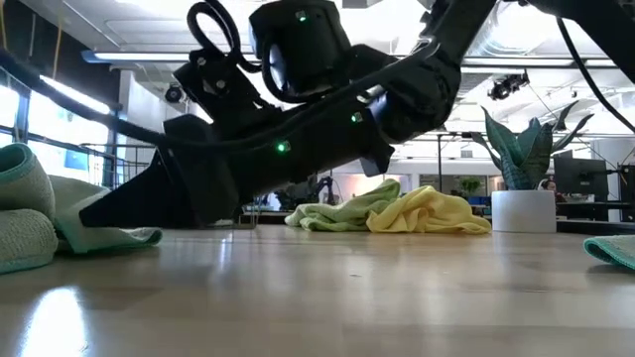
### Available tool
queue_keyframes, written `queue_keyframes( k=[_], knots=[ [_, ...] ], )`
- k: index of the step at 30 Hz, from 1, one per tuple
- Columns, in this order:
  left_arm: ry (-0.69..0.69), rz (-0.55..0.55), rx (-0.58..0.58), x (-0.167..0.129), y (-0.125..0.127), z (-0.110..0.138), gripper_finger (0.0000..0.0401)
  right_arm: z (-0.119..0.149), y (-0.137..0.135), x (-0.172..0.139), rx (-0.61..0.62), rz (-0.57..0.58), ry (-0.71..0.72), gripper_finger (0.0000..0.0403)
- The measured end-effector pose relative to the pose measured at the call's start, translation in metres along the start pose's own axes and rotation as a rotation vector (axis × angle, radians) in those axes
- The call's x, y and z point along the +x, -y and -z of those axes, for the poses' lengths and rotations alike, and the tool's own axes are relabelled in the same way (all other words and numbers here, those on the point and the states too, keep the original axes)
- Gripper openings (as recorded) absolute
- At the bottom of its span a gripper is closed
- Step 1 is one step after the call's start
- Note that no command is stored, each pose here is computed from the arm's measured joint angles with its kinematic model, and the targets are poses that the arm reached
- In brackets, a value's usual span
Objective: Fold microfiber towels
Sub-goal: Fold the left green towel
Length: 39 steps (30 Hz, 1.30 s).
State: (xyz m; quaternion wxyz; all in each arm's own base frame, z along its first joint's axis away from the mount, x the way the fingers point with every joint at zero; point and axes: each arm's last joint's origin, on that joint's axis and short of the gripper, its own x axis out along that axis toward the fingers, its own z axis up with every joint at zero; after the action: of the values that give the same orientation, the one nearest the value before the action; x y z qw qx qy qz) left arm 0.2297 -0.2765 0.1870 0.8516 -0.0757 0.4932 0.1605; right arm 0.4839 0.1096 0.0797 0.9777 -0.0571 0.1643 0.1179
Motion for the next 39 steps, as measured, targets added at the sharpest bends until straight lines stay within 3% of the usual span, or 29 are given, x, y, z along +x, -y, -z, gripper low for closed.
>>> queue_keyframes(
  k=[6,12,15,21,23,29,33,39],
  knots=[
    [0.017,-0.006,0.0,0.0,0.0,-0.001,0.0126,0.02,-0.002,0.007,0.059,0.004,0.01,0.022],
    [0.023,-0.012,0.002,0.0,-0.001,-0.001,0.0126,0.022,-0.001,0.008,0.08,0.015,0.01,0.0207],
    [0.024,-0.012,0.002,0.0,-0.001,-0.001,0.0126,0.023,-0.001,0.008,0.08,0.019,0.004,0.0168],
    [0.027,-0.013,0.001,0.0,-0.001,-0.001,0.0126,0.024,-0.002,0.008,0.08,0.019,-0.023,0.0037],
    [0.027,-0.014,0.0,0.0,-0.001,-0.001,0.0126,0.024,-0.002,0.008,0.079,0.016,-0.032,0.0011],
    [0.028,-0.013,-0.018,0.0,-0.001,-0.001,0.0126,0.015,-0.002,0.002,0.166,-0.013,-0.091,0.0025],
    [0.028,-0.014,-0.03,0.001,-0.001,-0.002,0.0126,-0.005,-0.002,-0.014,0.127,-0.045,-0.227,0.0005],
    [0.051,-0.042,-0.058,0.007,-0.006,-0.014,0.0126,-0.042,0.0,-0.05,0.106,-0.052,-0.398,0.0004]
  ],
)
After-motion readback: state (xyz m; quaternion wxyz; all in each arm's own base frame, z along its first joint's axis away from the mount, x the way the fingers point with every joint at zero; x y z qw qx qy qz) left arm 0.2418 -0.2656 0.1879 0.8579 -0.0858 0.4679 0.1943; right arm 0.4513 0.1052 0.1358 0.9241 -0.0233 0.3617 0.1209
